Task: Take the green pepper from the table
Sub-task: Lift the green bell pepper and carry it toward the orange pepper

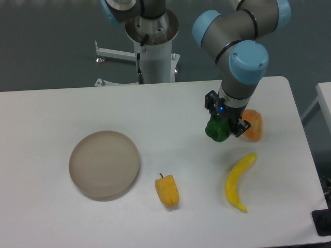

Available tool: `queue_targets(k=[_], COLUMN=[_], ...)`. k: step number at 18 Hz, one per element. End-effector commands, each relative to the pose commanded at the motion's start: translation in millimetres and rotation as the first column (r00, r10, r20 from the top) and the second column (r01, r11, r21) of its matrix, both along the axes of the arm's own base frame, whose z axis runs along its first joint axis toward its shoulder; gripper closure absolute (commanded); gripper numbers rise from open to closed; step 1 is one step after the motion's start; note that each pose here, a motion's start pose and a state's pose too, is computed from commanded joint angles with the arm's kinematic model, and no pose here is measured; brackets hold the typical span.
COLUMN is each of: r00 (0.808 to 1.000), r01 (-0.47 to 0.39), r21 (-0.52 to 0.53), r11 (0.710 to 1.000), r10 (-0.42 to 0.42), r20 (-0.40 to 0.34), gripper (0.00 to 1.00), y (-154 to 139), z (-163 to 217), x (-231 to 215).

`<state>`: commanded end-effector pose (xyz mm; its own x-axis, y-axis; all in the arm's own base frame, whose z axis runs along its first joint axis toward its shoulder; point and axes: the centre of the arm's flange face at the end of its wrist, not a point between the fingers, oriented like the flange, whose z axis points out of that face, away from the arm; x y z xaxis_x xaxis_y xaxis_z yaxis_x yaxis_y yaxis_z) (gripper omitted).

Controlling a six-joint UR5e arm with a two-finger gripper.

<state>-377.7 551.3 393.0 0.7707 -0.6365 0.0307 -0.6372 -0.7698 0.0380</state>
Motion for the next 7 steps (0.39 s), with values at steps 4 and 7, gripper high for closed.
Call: queue_targets(k=[4, 7], r00=[1.000, 1.000], r01=[0.004, -0.005], r21=[0.010, 0.022], r11=[1.000, 1.000], r10=[-0.004, 0.005], r20=[0.008, 0.011], gripper=[0.90, 0.90], y=[0.9, -1.8], z=[0.4, 1.9], x=[-0.6, -5.0])
